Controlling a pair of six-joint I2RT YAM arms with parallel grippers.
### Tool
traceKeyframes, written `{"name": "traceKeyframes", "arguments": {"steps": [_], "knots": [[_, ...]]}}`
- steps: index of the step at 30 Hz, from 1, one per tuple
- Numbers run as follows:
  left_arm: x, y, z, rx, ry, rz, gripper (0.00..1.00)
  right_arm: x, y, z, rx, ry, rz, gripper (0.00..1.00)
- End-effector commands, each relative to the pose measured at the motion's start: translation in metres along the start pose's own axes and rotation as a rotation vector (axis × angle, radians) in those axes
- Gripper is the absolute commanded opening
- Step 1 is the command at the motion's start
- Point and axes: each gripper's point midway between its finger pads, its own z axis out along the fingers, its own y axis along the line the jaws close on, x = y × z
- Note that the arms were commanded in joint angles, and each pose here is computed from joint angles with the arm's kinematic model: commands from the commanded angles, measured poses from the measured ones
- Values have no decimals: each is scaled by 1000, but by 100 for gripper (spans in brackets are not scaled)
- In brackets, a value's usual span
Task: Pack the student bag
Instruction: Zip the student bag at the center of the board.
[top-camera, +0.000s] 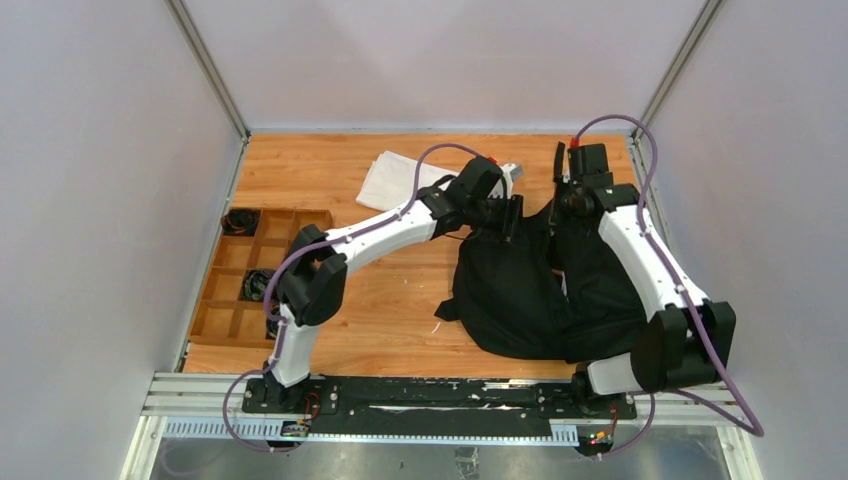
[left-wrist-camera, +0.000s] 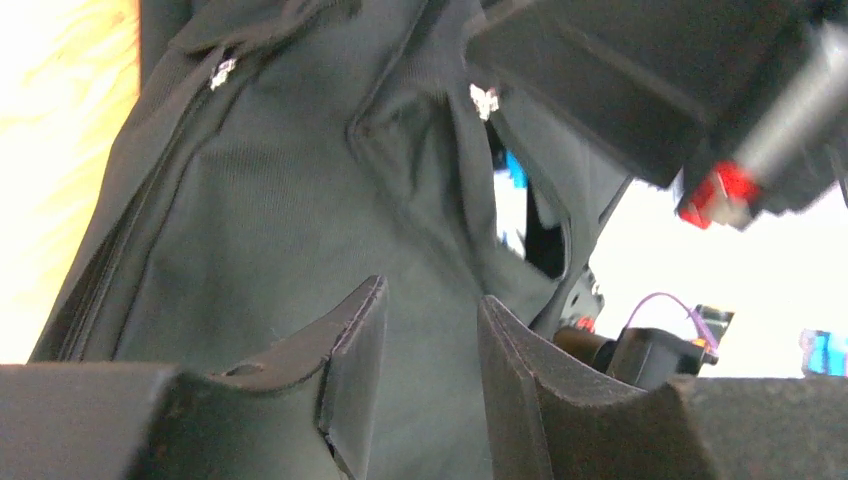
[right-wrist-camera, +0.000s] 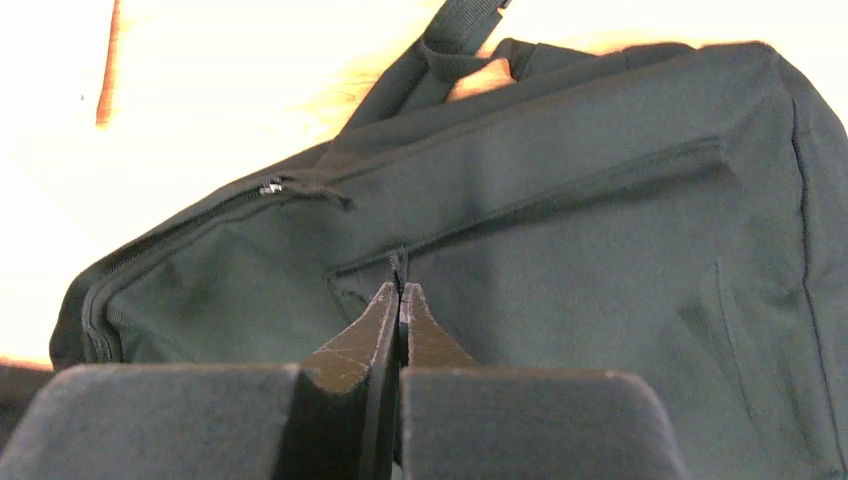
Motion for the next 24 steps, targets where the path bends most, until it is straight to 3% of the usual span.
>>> {"name": "traceKeyframes", "arguments": {"steps": [1, 5, 10, 16, 24], "knots": [[-19, -12, 28, 101, -25, -106, 44, 10, -12, -16, 22, -37, 35, 0], [-27, -13, 39, 131, -55, -139, 45, 24, -10, -20, -8, -38, 43, 0], [-28, -3, 41, 94, -46, -26, 47, 32, -10, -20, -17, -19, 44, 0], [-29, -9, 45, 159, -48, 67, 48, 33, -10, -24, -19, -25, 46, 0], [-37, 8, 34, 71, -32, 412, 49, 31, -10, -26, -19, -26, 39, 0]]}}
